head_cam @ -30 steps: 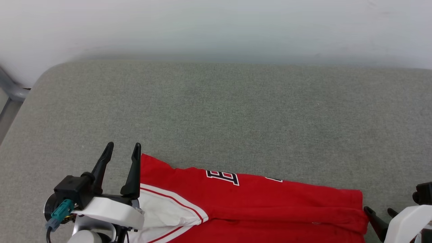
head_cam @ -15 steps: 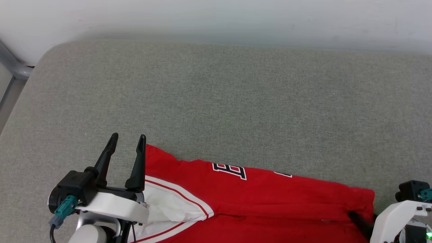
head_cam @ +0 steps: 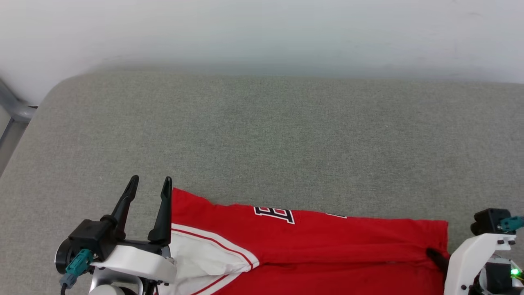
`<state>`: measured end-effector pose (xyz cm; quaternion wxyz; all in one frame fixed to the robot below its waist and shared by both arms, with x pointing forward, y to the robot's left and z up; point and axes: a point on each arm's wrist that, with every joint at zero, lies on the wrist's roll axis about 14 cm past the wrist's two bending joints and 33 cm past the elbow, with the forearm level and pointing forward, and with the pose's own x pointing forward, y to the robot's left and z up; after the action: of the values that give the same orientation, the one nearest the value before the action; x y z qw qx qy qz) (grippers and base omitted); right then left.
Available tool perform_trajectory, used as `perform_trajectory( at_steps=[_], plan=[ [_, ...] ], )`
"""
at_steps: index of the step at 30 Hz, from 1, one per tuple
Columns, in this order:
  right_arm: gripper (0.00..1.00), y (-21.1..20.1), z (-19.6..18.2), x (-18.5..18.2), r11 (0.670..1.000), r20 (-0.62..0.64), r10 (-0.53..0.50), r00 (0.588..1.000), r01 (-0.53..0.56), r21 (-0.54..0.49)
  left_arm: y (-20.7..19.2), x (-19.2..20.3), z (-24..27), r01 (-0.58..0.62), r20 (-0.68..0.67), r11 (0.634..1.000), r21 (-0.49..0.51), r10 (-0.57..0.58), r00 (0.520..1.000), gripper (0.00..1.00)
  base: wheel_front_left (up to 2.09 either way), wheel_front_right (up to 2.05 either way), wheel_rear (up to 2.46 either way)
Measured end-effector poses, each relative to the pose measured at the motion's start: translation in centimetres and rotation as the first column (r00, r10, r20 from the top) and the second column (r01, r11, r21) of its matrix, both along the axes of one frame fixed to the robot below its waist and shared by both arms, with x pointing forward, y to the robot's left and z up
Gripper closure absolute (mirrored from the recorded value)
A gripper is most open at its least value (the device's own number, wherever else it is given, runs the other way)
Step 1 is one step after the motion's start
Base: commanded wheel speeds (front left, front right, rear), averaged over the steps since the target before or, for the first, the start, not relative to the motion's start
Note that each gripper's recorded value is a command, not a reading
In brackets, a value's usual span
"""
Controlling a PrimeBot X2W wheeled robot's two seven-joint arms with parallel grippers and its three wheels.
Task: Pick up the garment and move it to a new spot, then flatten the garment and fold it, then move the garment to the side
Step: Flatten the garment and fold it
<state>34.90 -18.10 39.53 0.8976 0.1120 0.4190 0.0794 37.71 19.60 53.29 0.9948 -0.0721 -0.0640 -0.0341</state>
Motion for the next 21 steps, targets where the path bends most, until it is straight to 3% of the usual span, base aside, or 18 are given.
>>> perform_trajectory(
  at_steps=[6,13,21],
  plan=[
    [1.00,-4.3,2.3,0.1,0.993,0.062,-0.100,0.993,0.103,-0.050,-0.7,-0.4,0.3,0.018,0.011,1.000,0.007,-0.018,1.000,0.00,0.00,0.00,0.00],
    [1.00,-10.7,4.2,-1.6,0.957,0.077,-0.269,0.960,0.276,-0.095,-1.3,-0.9,0.5,0.031,0.015,0.999,0.010,-0.031,0.999,0.00,0.00,0.00,0.00],
    [1.00,-7.8,4.1,-2.8,0.937,-0.049,-0.314,0.948,0.318,0.143,-1.8,-1.1,0.3,0.040,0.006,0.999,0.004,-0.040,0.999,0.00,0.00,0.00,0.00]
  ],
)
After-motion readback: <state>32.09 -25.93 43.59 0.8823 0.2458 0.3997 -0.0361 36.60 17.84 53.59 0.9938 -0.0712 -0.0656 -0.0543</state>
